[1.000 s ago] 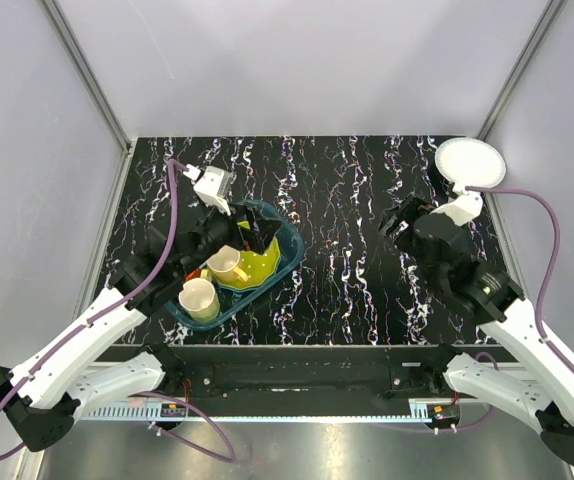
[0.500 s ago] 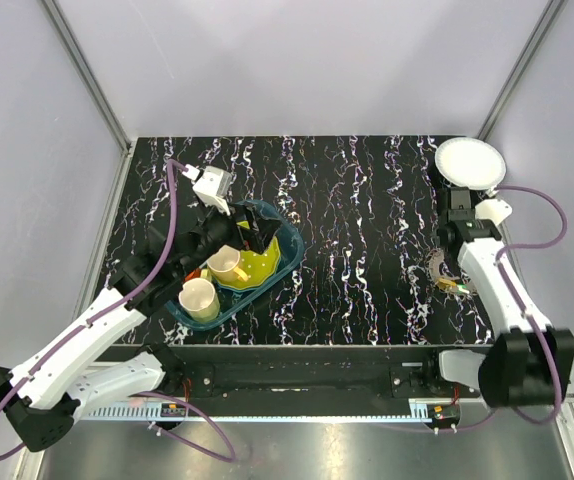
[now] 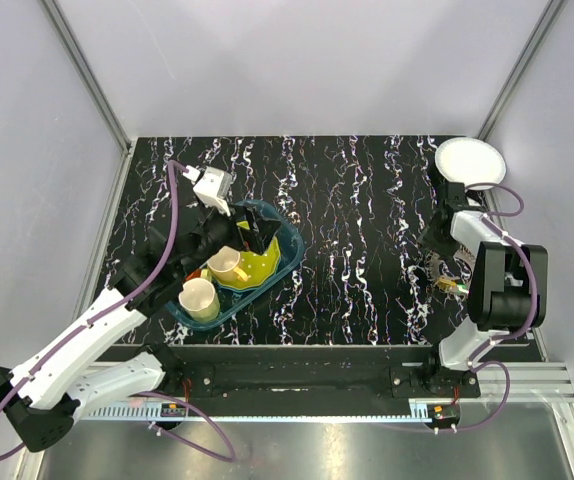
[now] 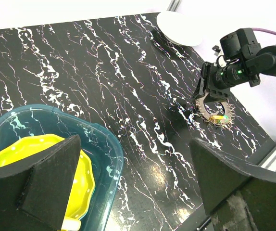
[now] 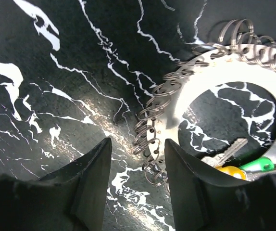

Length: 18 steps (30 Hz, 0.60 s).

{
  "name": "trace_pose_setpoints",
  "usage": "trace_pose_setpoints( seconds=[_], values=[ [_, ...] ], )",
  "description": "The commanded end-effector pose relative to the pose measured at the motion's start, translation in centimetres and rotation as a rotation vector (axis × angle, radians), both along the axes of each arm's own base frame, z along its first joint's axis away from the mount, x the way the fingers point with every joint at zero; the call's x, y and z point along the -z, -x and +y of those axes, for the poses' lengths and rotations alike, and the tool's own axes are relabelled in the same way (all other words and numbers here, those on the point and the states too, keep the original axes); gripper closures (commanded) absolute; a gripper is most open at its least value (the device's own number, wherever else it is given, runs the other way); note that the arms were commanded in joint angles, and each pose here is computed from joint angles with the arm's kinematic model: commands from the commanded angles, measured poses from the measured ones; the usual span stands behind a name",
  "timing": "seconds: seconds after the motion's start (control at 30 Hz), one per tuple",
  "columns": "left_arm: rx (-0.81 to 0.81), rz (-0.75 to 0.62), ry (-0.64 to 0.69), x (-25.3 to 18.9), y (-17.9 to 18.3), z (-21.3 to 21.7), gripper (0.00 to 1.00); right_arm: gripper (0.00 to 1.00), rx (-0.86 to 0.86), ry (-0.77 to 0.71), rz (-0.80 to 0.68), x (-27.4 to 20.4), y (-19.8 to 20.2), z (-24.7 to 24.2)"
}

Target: Remove the keys from the keyring

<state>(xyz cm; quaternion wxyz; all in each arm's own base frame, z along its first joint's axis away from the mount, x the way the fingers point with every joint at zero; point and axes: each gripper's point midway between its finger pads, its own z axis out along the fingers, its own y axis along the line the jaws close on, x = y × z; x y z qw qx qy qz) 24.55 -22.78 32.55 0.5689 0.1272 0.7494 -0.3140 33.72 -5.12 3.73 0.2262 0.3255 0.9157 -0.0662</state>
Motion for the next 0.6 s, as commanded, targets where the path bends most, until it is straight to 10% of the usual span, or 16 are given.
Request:
trace_pose_setpoints(
  seconds=[0.0, 0.57],
  values=[
    [-0.015, -0.058, 0.035, -1.8, -0.1, 0.3, 0.01, 0.49, -0.073, -0.037, -0.02, 0.2, -1.9, 0.7],
    [-0.011, -0.041, 0.025, -1.3, -0.3, 0.1, 0.02, 1.0, -0.219, -0.155, -0.065, -0.2, -1.9, 4.0]
  ],
)
